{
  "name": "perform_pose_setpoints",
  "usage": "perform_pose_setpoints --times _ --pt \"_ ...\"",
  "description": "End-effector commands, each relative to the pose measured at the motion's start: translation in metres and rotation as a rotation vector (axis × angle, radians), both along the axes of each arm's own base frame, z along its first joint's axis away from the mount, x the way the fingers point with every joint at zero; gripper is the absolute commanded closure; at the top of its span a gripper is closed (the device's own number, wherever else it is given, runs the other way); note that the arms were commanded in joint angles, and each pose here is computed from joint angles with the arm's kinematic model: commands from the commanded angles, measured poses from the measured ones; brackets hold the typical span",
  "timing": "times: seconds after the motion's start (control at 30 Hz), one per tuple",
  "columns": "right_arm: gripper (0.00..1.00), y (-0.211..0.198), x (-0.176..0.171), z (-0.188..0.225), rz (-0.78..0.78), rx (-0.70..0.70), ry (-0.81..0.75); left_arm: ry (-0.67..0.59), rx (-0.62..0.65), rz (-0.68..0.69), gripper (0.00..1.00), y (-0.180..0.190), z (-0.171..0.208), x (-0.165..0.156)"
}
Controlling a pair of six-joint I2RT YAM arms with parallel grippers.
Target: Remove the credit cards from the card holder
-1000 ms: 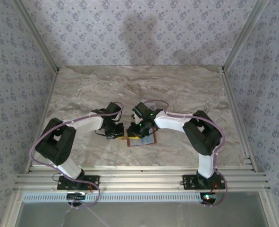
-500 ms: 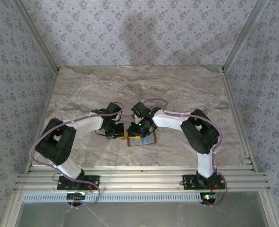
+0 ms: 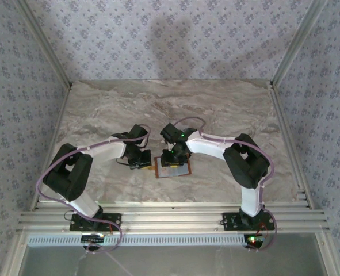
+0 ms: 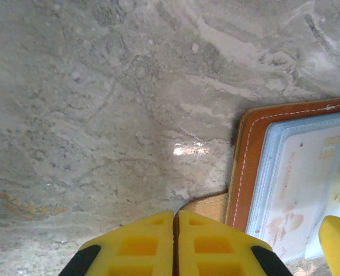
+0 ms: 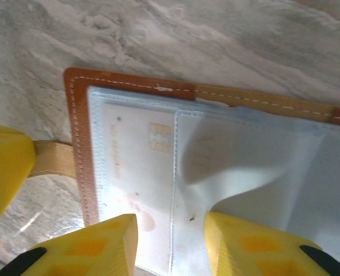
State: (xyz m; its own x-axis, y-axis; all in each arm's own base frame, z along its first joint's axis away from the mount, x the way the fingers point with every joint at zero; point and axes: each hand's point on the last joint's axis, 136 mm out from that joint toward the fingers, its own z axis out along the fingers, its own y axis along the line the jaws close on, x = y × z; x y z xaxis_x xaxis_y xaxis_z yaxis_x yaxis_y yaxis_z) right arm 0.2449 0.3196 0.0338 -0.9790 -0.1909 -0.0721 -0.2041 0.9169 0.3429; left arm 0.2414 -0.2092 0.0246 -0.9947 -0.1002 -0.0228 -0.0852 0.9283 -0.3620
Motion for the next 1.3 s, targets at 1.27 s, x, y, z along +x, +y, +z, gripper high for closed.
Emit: perform_pose_setpoints --times 1.27 --pt "0.54 -0.092 0.015 0.038 -0.069 -0.182 -0.082 -0.137 0.055 -0.054 0.74 -0.009 0.061 0.015"
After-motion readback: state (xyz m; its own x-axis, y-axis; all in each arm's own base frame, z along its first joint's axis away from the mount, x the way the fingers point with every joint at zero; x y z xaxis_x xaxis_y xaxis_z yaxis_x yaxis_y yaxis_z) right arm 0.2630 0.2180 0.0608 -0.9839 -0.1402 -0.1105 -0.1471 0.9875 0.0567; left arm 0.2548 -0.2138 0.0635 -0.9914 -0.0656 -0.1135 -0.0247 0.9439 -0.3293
